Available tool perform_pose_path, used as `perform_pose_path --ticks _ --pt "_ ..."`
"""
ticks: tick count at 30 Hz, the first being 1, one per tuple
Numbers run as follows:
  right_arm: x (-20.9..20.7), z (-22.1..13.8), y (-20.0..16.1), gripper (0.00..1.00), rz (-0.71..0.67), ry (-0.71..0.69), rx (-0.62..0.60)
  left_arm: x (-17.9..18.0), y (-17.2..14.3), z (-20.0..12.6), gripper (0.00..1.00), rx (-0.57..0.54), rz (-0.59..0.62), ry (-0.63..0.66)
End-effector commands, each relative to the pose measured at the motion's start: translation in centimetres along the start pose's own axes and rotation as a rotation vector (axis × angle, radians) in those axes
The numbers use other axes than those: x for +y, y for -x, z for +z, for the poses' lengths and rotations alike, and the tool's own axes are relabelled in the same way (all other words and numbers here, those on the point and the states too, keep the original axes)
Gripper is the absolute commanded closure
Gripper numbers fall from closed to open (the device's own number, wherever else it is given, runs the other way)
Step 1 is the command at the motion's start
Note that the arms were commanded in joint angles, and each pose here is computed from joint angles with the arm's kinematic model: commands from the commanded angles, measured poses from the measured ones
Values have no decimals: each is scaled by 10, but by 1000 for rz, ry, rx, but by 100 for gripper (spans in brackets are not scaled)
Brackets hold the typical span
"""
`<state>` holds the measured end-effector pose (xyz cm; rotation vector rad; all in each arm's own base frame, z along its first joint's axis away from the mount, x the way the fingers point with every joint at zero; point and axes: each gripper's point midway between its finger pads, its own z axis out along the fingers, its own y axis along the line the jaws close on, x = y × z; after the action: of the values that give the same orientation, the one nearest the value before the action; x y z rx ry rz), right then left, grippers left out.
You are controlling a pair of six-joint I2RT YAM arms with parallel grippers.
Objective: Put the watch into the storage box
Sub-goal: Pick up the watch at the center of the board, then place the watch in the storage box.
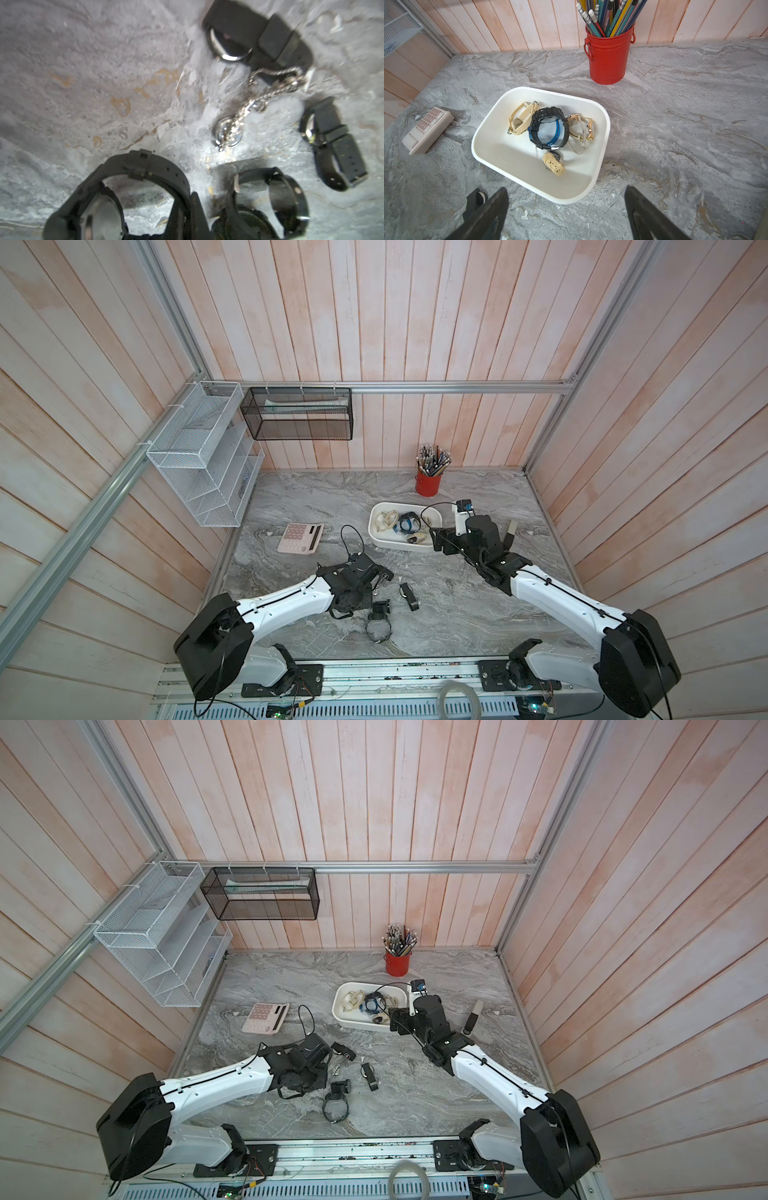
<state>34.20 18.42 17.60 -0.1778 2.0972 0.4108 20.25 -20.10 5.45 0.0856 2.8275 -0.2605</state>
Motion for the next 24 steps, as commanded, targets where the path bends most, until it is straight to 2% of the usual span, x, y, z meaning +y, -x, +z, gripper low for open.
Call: perform_pose_path --ticks 1,5,14,17,24 --pt "-2 -5 10 11 0 -14 -35 -11 32 -21 100 -116 81 -6" --pt "-3 -9 10 11 4 -15 -39 -26 64 -39 100 -202 140 -16" --pt "-6 -16 14 11 24 -25 -58 -70 160 -72 100 -410 261 -142" --pt "-9 -18 12 11 16 -39 -59 -84 184 -70 100 -453 301 -176" --pt "-12 -24 8 11 33 -47 -58 -102 229 -49 100 -480 339 -186"
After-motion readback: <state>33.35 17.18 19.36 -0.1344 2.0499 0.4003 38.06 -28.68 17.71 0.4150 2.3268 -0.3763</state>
